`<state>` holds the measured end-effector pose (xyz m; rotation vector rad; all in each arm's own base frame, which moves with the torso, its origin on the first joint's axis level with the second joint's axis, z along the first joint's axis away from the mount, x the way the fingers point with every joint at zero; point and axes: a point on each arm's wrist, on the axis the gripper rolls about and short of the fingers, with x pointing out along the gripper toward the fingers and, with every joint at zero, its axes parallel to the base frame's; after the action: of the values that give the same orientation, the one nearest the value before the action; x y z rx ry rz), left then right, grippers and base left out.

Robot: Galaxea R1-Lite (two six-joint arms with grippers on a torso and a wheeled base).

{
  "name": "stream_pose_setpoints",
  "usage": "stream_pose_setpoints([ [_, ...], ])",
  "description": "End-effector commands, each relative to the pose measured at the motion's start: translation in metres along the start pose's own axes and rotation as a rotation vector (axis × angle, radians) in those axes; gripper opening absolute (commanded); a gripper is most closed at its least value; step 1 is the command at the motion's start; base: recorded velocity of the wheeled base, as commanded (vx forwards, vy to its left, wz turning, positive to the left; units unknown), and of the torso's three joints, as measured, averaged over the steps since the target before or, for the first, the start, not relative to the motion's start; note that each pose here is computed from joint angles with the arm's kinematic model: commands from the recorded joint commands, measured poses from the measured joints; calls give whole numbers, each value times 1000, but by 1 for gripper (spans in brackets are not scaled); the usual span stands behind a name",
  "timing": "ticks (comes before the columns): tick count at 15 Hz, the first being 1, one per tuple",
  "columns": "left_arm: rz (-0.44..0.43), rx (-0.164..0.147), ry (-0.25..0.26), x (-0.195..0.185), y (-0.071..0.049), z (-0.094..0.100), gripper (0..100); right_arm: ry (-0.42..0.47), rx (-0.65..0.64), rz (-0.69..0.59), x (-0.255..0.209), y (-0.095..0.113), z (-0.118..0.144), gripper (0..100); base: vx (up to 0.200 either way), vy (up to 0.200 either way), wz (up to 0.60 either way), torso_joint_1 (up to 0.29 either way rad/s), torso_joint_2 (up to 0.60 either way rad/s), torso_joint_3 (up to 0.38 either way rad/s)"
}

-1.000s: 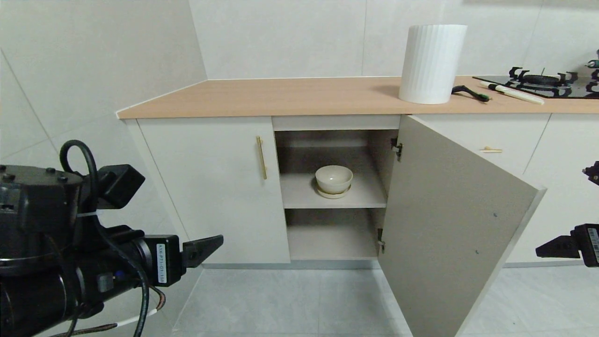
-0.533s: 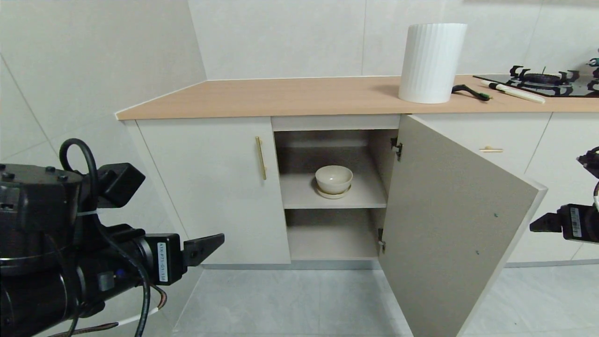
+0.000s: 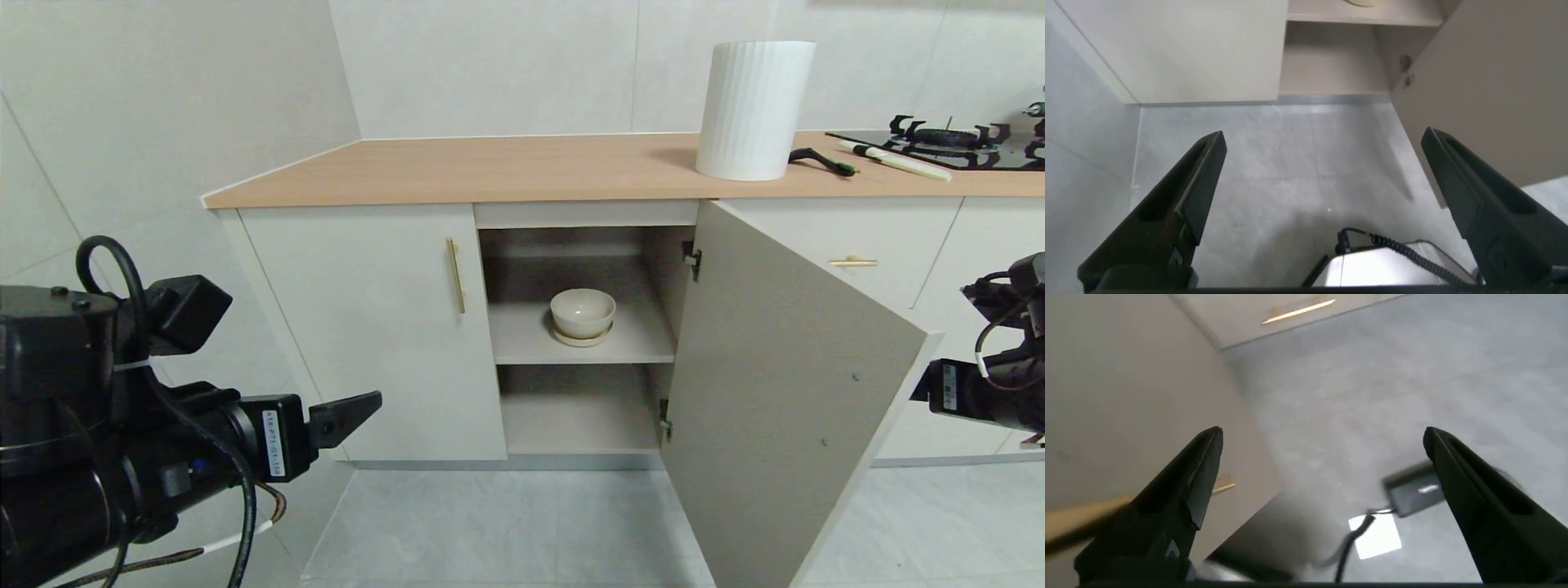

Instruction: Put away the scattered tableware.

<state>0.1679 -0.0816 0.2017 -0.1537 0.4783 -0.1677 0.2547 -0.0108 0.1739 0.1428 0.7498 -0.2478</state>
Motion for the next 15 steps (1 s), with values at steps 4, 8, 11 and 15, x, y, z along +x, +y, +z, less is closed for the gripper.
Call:
stream_pose_setpoints([
  [4,-4,11,-15,-5,1,1,100,43,-52,174,1,39,-11,100,0,0,0,0,0,0],
  [8,-9,14,-16,-5,0,1,100,31,-112,344,6,78,-17,100,0,0,0,0,0,0],
  [11,-8,16,-10,-3,-1,0,100,28,-192,472,29,123,-32,100,0,0,0,0,0,0],
  [15,-8,16,-13,-4,-1,1,100,-34,-218,540,53,160,-29,100,0,0,0,0,0,0],
])
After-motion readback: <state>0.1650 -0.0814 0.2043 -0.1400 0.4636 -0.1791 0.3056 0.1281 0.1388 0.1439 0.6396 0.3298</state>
